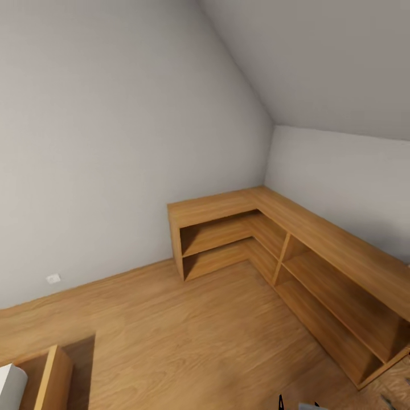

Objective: In the bedroom, organize the workspace by keeping the computer under the desk, ensuring the monitor is on the desk, placing the keyboard on the desk next to the monitor, placing the mouse on the desk next to the keyboard, moving the folder from the swivel chair onto the desk next to the mouse, stacking the notebook on top of the folder with the pen on top of the notebook, and positioning the swivel chair next to the desk.

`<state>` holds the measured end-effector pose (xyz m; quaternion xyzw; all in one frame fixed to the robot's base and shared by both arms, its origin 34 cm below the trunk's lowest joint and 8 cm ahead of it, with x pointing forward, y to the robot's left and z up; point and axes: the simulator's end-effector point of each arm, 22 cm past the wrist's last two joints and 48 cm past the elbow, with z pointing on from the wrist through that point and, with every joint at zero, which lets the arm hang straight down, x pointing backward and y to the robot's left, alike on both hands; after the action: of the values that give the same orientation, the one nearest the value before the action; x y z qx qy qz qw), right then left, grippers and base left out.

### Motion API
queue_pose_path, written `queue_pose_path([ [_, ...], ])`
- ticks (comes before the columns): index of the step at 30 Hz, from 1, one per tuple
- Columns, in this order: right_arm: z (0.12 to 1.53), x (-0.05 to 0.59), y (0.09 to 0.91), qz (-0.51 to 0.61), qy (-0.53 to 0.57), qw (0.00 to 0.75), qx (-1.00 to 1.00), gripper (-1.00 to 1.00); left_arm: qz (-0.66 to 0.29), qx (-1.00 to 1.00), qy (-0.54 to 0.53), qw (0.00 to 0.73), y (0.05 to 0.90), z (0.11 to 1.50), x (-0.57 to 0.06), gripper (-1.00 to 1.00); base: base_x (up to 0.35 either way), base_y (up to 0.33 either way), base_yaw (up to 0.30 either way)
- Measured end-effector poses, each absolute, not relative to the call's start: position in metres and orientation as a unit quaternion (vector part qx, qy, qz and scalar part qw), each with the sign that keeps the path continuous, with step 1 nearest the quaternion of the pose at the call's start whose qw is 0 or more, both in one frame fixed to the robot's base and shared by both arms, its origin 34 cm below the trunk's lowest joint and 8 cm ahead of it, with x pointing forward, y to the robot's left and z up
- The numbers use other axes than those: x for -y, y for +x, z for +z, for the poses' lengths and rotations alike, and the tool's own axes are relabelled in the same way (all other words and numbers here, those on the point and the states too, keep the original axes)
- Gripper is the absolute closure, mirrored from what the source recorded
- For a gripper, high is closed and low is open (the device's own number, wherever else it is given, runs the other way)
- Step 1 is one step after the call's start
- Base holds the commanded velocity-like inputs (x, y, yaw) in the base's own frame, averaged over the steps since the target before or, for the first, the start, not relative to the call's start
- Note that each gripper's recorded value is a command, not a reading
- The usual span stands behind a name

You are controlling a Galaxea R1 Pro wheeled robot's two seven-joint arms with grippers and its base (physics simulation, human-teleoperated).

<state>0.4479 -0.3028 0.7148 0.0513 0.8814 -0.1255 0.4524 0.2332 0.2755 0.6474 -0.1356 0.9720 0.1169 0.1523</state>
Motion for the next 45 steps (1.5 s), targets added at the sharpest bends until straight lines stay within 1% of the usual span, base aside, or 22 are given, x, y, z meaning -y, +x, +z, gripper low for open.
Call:
queue_pose_path([
  [15,0.7149,0.3023,0.4483,-0.125,0.050,0.453,-0.881,-1.00,0.117,-0.972,-0.136,0.153,0.2333,0.6474,-0.2756,-1.00,0.272,0.199,-0.262],
  [24,0.7157,0.3030,0.4487,-0.125,0.051,0.454,-0.881,-1.00,0.117,-0.972,-0.136,0.154,0.2343,0.6477,-0.2755,-1.00,0.181,0.050,-0.262],
  [31,0.7169,0.3042,0.4496,-0.126,0.050,0.455,-0.880,-1.00,0.117,-0.971,-0.136,0.155,0.2352,0.6481,-0.2755,-1.00,0.294,0.091,-0.262],
  [40,0.7175,0.3057,0.4500,-0.127,0.051,0.456,-0.879,-1.00,0.116,-0.971,-0.136,0.156,0.2356,0.6482,-0.2755,-1.00,0.309,0.007,-0.278],
  [45,0.7175,0.3060,0.4506,-0.127,0.052,0.456,-0.879,-1.00,0.117,-0.971,-0.136,0.155,0.2357,0.6481,-0.2755,-1.00,0.069,0.000,-0.280],
])
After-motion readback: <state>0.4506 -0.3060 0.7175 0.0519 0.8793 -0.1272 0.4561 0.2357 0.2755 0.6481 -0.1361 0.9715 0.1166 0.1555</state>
